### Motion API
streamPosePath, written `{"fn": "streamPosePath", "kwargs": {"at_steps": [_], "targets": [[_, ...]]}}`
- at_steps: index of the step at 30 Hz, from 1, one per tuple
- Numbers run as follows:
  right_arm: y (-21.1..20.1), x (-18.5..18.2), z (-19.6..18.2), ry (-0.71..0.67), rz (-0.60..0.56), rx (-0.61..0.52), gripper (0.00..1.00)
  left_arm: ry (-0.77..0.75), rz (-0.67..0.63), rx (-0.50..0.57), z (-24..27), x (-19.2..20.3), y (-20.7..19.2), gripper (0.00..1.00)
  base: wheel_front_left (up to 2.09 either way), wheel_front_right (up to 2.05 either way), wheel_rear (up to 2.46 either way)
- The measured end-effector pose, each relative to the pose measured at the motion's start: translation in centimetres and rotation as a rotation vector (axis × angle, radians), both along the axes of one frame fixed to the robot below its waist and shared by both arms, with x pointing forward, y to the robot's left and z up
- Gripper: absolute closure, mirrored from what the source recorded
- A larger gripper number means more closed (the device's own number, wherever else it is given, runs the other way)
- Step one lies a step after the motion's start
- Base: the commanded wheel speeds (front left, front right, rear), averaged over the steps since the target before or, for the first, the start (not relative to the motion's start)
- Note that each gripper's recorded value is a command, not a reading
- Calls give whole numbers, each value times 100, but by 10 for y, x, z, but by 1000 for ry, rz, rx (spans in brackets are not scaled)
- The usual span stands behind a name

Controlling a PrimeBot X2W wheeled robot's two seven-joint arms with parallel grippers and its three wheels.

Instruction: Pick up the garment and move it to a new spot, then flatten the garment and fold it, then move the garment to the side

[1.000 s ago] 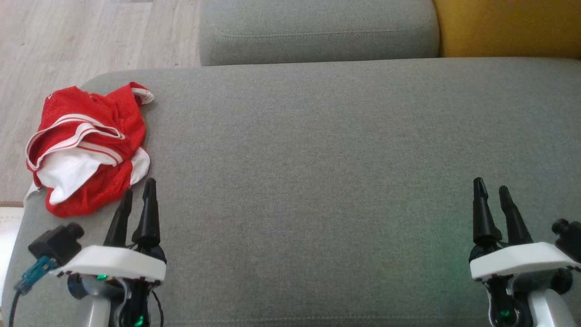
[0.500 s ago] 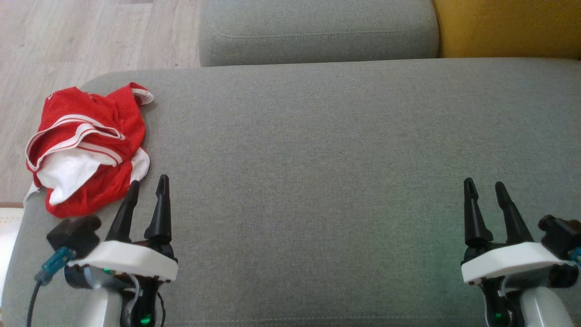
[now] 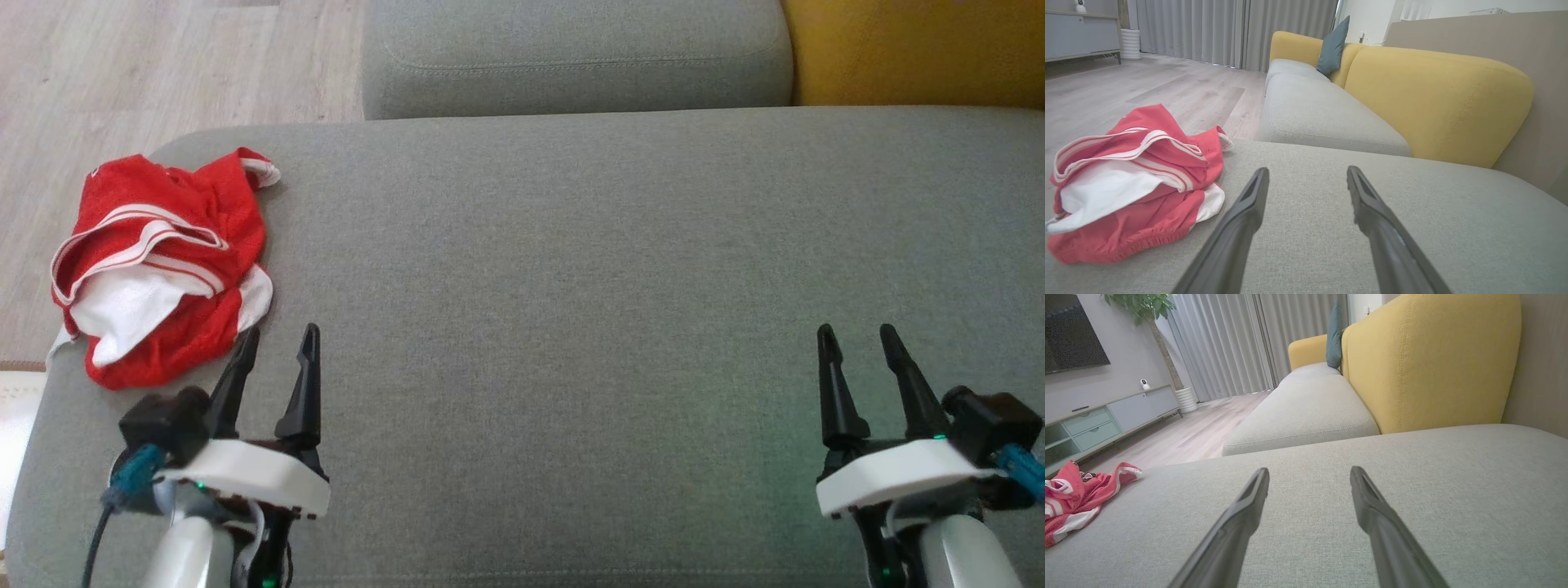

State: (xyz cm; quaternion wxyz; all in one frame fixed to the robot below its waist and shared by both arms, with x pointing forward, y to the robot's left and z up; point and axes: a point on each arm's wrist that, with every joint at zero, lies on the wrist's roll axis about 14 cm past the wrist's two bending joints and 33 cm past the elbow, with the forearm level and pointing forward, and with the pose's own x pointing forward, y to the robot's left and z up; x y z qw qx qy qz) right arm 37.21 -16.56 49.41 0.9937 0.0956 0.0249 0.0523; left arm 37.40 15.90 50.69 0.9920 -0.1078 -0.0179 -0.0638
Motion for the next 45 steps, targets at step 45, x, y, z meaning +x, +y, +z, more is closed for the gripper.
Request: {"fn": "streamPosePath", "kwargs": {"at_steps": [45], "targets": [[-2, 0, -1, -36, -11, -99, 0, -8, -11, 179, -10, 4, 0, 0, 0, 0, 0]]}}
